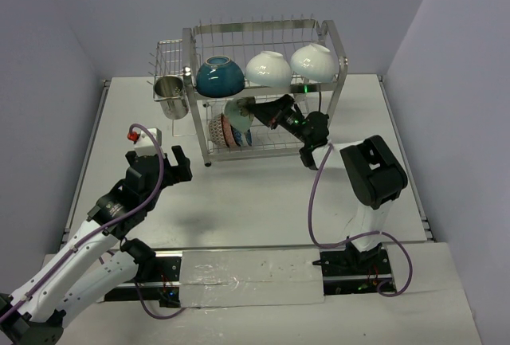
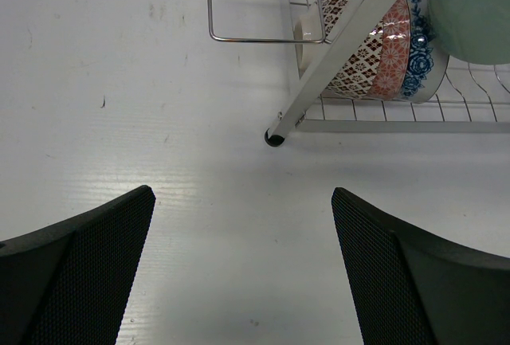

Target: Load the bowls into the dish rack

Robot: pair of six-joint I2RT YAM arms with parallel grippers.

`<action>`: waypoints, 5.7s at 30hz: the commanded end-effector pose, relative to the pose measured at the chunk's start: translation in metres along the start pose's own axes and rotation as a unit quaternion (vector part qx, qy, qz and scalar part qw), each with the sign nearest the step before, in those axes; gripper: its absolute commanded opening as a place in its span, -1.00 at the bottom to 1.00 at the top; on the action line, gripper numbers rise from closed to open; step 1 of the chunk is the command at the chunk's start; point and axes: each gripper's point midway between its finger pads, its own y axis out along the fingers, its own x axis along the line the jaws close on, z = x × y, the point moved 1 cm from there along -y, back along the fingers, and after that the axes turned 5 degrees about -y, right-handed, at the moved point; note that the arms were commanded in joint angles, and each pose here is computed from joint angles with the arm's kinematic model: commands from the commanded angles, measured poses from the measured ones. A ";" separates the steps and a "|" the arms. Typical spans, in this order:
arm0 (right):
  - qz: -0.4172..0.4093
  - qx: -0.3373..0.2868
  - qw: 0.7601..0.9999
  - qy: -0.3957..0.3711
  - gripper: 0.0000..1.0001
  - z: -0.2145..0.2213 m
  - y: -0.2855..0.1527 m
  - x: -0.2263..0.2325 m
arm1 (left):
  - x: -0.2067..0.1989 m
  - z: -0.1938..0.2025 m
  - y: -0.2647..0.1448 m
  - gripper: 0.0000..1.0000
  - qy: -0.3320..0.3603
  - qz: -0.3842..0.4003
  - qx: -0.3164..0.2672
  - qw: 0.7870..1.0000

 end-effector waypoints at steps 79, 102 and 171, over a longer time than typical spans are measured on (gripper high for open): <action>-0.120 -0.055 0.986 -0.100 -1.00 -0.056 -0.041 0.058 | -0.005 -0.011 -0.001 0.98 -0.004 0.010 -0.017 1.000; -0.082 -0.053 0.994 -0.055 -1.00 -0.045 -0.040 -0.004 | -0.005 -0.011 0.000 0.99 -0.003 0.009 -0.016 1.000; 0.014 0.131 0.976 -0.176 -0.21 0.019 -0.005 0.021 | -0.006 -0.011 0.000 0.99 -0.003 0.011 -0.016 1.000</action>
